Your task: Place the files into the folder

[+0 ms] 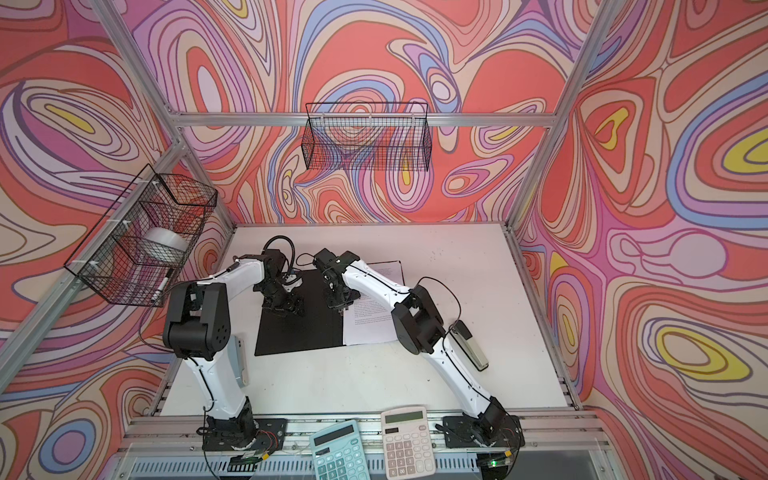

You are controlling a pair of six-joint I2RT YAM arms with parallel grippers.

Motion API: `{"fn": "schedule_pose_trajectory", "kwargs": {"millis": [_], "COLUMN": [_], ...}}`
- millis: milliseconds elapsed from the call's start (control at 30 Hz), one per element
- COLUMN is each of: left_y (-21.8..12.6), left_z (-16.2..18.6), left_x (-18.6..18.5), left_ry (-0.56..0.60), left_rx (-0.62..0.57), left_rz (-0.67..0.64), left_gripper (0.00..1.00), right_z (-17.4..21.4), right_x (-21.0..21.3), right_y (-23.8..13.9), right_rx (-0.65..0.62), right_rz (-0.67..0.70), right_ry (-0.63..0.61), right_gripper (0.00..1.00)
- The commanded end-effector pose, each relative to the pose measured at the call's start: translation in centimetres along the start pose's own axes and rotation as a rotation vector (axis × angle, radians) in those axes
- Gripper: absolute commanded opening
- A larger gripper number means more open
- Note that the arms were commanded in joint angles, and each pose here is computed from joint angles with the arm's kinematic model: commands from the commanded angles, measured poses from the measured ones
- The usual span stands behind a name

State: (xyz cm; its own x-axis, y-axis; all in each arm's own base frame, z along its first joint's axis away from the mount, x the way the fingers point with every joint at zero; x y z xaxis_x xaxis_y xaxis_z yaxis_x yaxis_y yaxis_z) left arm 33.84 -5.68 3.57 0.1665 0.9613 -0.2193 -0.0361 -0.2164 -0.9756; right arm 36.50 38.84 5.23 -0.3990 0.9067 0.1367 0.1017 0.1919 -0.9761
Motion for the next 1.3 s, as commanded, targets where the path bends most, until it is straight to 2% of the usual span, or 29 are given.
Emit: {"fn": "schedule_pose_trajectory", "kwargs": {"millis": [0,900,1267], "left_y": [0.9,0.7,0.7], "left_z": [1.0,1.1,1.0], "left_x": [0.9,1.5,1.8], "left_ry": [-0.022,-0.042,-0.045], "left_rx": [0.05,0.044,0.048], "left_rz": [-0.015,-0.007,-0.01], "left_gripper": [0.69,0.69,0.69], "right_z": [3.0,3.9,3.2], "right_x": [-3.3,-4.3,-4.2], "right_y": [4.2,5.5,4.1], "right_rx": [0.141,0.18,0.159], "right_rz": [0.134,0.183,0.195], "right_ry": [0.001,-0.012,-0.027], "right_gripper": [0.11,0.11,0.11]}}
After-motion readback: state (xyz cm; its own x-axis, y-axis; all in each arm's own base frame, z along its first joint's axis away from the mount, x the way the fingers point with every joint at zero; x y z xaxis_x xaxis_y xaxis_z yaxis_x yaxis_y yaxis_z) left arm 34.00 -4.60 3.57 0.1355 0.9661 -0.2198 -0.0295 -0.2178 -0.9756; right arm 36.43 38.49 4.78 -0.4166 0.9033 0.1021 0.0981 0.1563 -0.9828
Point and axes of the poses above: each gripper's point midway between its finger pads, its own y axis out along the fingers, its own x axis along the line the jaws close on, z = x × y, the point moved 1 cm from there along -y, back along the fingers, and after that the axes turned 1 degree about y, right-handed, at the moved point
